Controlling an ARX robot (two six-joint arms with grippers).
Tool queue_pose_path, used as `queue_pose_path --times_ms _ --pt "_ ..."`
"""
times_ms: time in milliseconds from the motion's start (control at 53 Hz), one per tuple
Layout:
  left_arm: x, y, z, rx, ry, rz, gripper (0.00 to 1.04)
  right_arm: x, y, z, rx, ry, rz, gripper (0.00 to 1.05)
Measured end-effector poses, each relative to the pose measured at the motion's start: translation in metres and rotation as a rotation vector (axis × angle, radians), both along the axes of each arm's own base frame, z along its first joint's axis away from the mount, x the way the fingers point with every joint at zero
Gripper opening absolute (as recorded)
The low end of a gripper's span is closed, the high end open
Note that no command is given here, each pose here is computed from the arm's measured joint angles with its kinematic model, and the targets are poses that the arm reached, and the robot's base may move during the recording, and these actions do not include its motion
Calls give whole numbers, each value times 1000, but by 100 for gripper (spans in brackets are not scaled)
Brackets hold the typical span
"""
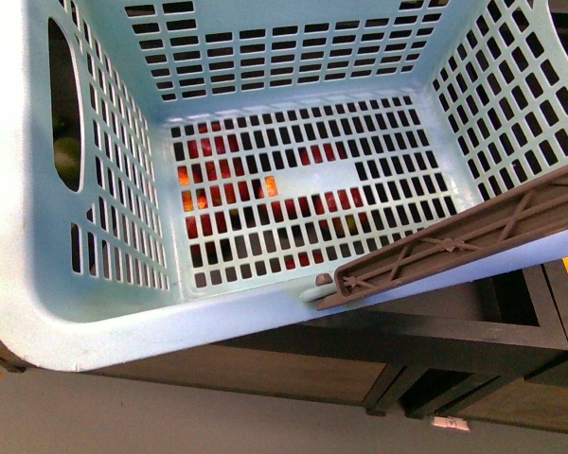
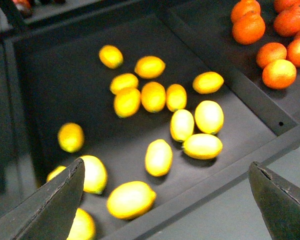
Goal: Pick lemon and mango into basket
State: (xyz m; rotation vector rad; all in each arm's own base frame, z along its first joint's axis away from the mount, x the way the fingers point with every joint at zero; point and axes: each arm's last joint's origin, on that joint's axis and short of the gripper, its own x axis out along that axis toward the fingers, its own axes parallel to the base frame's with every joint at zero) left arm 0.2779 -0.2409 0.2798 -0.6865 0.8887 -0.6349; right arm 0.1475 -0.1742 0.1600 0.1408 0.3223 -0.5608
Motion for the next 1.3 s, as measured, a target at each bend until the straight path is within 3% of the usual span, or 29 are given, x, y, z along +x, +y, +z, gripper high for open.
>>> queue_pose_path --times_ms 113,359,491,717,906,1303 --pt "0 0 0 -1 1 0 4 18 -33 -32 -32 157 71 96" --pt "0 0 0 0 0 0 4 54 -72 -95 -117 433 406 96" --pt "0 0 0 0 0 0 4 80 -77 -105 -206 503 623 96" --pt "0 0 0 0 0 0 4 103 -63 -133 -286 600 835 96" --pt "0 0 0 0 0 0 4 131 -51 -152 -337 614 944 96" --pt "0 0 0 -1 1 0 4 167 -37 -172 -370 606 1020 96"
